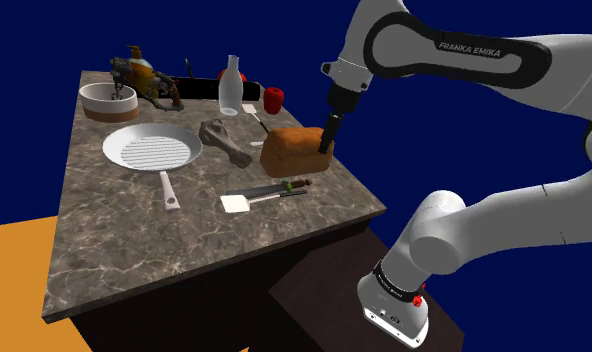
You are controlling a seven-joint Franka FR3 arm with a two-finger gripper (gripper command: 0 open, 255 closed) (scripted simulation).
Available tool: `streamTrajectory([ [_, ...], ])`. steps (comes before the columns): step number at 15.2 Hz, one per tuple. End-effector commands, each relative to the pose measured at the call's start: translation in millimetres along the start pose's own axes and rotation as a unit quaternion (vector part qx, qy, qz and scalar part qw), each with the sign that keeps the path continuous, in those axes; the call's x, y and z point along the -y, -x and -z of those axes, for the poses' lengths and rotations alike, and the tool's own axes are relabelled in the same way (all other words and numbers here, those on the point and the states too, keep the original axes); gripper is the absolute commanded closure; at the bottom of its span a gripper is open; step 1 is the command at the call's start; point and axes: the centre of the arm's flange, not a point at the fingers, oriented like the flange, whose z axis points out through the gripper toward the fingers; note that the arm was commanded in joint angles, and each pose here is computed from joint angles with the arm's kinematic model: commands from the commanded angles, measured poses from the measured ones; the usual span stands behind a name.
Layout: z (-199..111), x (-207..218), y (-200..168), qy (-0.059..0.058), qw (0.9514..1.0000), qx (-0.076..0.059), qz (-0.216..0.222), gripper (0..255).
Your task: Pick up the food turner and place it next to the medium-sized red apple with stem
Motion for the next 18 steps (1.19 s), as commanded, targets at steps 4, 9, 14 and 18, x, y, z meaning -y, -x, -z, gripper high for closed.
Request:
streamTrajectory([
  [4,-55.1,16.3,-33.7,0.033,0.9895,-0.001,0.140,0],
  [9,-112.0,37.4,-62.4,0.064,0.9592,-0.001,0.275,0],
  [14,-169.0,61.3,-84.2,0.093,0.9111,-0.001,0.402,0],
  [18,-189.8,57.7,-85.9,0.093,0.9111,-0.001,0.402,0],
])
